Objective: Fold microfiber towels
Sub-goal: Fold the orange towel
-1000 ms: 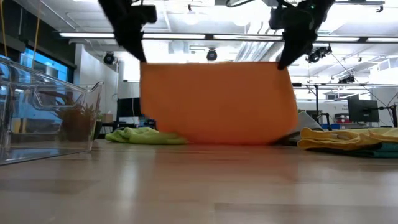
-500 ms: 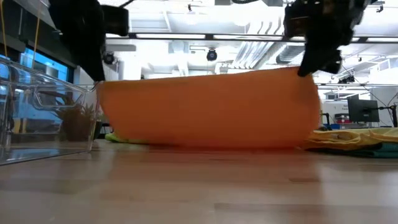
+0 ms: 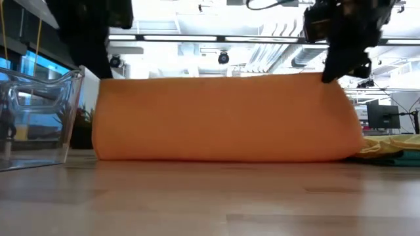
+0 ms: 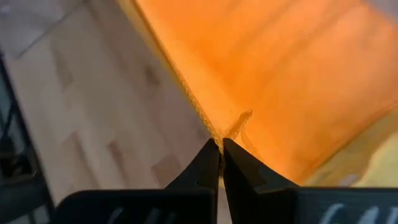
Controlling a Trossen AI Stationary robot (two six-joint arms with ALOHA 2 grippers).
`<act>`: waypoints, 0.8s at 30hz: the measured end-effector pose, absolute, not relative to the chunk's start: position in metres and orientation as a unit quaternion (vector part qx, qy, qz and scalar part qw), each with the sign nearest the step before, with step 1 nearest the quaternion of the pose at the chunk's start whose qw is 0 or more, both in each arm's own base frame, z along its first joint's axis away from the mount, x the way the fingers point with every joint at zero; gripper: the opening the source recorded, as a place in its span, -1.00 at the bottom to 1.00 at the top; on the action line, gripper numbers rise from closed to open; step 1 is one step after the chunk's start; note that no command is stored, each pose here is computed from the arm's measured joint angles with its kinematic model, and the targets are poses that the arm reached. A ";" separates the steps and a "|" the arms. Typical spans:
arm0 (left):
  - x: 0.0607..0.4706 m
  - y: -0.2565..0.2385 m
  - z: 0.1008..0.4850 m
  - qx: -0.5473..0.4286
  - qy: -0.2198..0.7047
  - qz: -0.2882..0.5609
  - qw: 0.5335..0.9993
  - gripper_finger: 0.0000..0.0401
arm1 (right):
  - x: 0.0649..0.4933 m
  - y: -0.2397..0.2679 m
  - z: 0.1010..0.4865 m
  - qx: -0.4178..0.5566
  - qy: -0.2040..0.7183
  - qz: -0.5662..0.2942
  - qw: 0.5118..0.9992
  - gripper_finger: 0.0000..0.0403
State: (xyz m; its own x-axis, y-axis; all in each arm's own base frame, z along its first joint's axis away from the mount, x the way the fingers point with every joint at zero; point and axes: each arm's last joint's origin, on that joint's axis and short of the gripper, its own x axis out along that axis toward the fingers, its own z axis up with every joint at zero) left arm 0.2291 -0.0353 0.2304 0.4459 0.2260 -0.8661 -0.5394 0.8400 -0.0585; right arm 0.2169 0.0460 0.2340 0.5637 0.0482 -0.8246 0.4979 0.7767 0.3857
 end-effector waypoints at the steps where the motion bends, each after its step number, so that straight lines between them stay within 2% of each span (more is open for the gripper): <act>1: 0.230 -0.030 0.230 -0.163 0.472 0.238 0.833 -1.00 | 0.218 0.041 0.234 0.306 0.442 -0.147 0.831 -1.00; 10: 0.232 0.011 0.230 -0.136 0.467 0.298 0.821 -1.00 | 0.226 -0.006 0.224 0.289 0.438 -0.236 0.818 -1.00; 24: 0.244 0.025 0.211 -0.119 0.498 0.316 0.798 -1.00 | 0.237 -0.029 0.198 0.295 0.489 -0.260 0.778 -1.00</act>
State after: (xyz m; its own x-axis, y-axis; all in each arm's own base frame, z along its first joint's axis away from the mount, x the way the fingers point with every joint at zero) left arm 0.2438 0.0251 0.2113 0.3032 0.3870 -0.8708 -0.6236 0.7716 0.1258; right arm 0.2371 -0.0290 0.1977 0.3854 -0.1161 -0.9154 0.6940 0.6903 0.2046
